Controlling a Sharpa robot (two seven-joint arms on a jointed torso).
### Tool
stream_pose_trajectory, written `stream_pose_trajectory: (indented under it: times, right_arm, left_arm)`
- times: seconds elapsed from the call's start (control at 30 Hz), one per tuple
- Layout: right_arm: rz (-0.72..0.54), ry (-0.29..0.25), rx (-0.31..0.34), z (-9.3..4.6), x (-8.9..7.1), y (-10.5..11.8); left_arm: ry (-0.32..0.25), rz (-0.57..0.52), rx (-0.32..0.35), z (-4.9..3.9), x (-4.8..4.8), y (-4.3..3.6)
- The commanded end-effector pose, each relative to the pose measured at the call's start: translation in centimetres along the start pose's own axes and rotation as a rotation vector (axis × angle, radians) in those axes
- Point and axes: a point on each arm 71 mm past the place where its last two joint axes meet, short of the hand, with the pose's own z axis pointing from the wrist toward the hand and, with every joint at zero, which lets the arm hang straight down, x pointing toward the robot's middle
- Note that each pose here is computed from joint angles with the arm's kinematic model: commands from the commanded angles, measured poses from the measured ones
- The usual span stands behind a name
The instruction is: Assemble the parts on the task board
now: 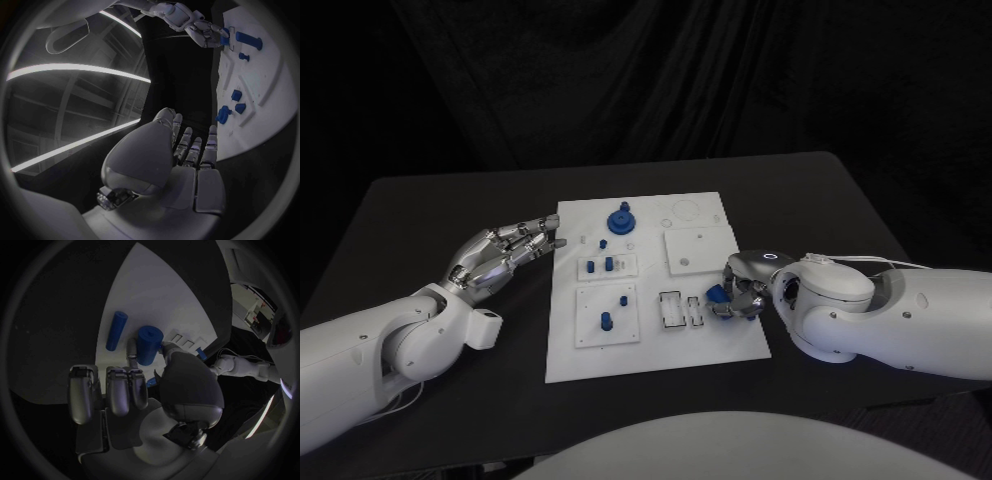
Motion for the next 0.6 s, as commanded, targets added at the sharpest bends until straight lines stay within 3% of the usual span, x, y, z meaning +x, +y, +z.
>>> stream_pose_trajectory:
  times: [0.03,0.3,0.6]
  right_arm:
    - [0.173,0.054,0.036,-0.1,1.0,-0.6]
    - [0.381,-0.026,-0.006,-0.9,0.4,0.2]
    - [0.516,-0.034,-0.019,-1.6,0.2,1.1]
  left_arm:
    - [0.008,-0.014,0.005,-0.01,0.14,0.05]
    - [0.009,-0.017,0.001,-0.09,0.15,0.19]
    - [0.008,-0.018,0.0,-0.12,0.2,0.3]
